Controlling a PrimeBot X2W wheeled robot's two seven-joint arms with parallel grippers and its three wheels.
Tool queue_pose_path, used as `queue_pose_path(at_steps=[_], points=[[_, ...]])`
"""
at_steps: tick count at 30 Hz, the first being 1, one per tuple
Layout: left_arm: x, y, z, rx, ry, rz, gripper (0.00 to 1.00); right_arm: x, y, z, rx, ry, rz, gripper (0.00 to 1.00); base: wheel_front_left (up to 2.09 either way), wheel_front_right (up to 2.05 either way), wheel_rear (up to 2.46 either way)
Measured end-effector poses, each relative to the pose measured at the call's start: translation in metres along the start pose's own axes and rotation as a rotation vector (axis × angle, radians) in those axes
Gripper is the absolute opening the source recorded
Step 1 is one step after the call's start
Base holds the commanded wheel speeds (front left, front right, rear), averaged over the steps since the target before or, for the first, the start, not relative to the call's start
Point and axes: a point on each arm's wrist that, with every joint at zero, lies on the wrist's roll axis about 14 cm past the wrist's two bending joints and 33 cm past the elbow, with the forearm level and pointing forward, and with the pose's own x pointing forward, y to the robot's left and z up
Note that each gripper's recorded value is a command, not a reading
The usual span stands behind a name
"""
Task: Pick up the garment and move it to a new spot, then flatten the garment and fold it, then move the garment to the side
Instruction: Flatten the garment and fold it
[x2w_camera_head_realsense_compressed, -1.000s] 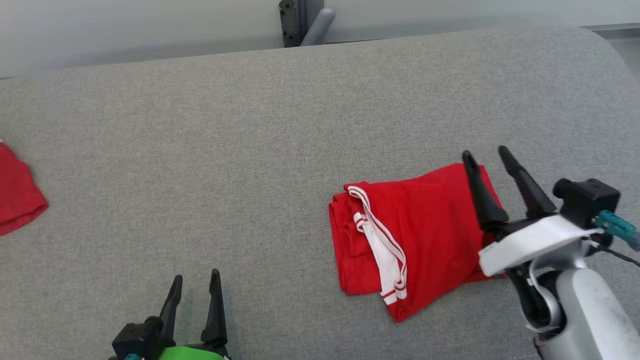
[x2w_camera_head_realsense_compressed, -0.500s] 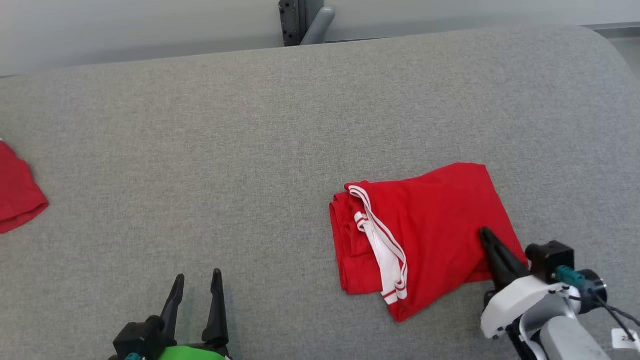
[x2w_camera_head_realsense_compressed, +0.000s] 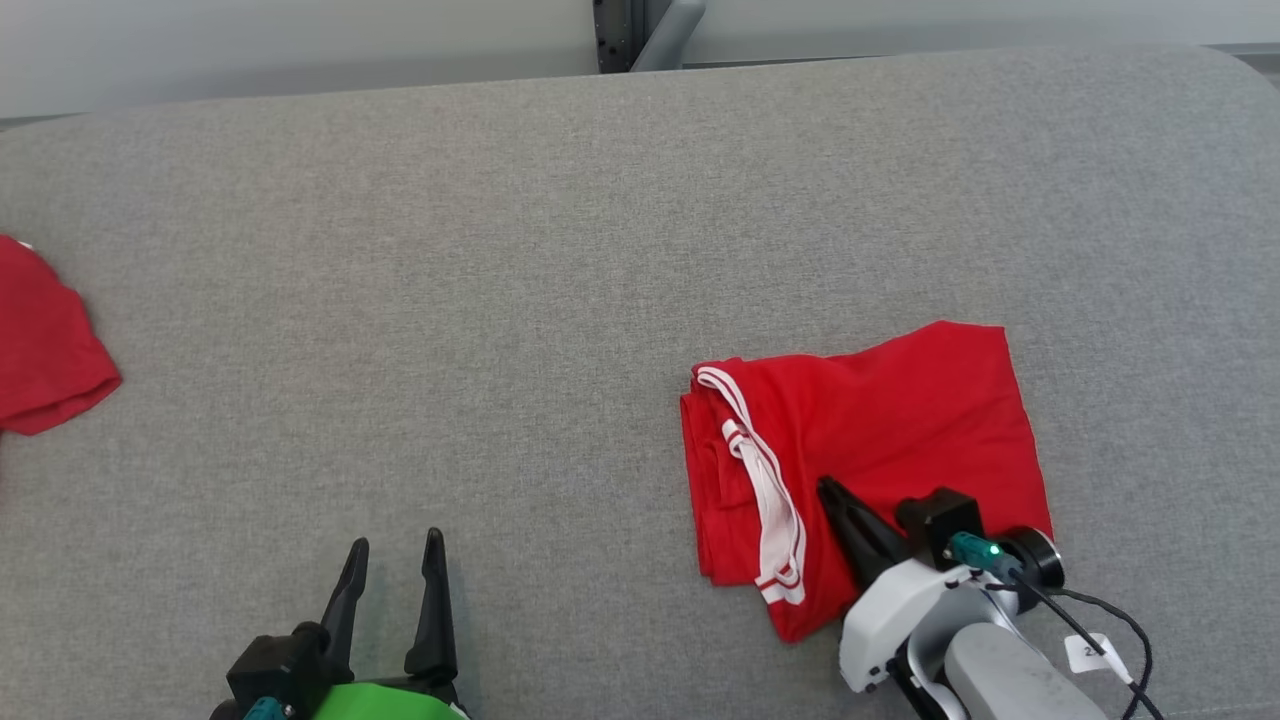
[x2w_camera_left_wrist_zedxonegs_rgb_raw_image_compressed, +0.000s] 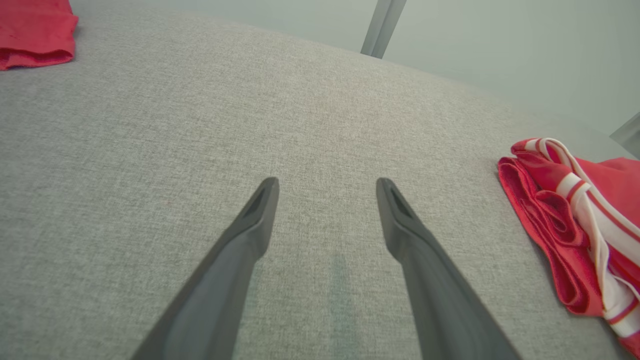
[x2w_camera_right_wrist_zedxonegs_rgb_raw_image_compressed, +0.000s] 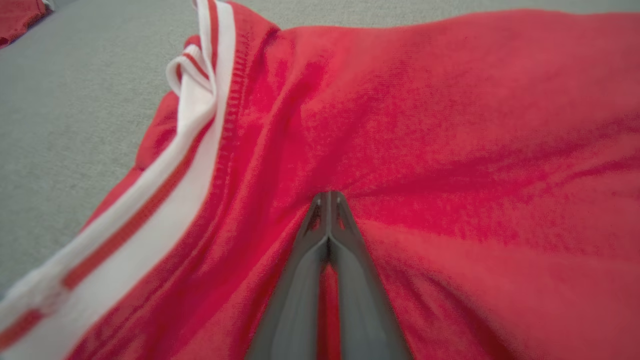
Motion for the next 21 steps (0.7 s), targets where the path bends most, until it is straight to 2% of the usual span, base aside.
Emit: queue_pose_path(at_steps=[9, 21], points=[[-0.006, 0.011, 0.004, -0.001, -0.015, 0.036, 1.00, 0.016, 0.045, 0.006, -0.010, -0.010, 0.125, 0.00, 0.00, 0.00, 0.00], [-0.013, 0.013, 0.008, -0.006, -0.030, 0.051, 1.00, 0.016, 0.075, 0.018, -0.013, -0.045, 0.205, 0.00, 0.00, 0.00, 0.00]])
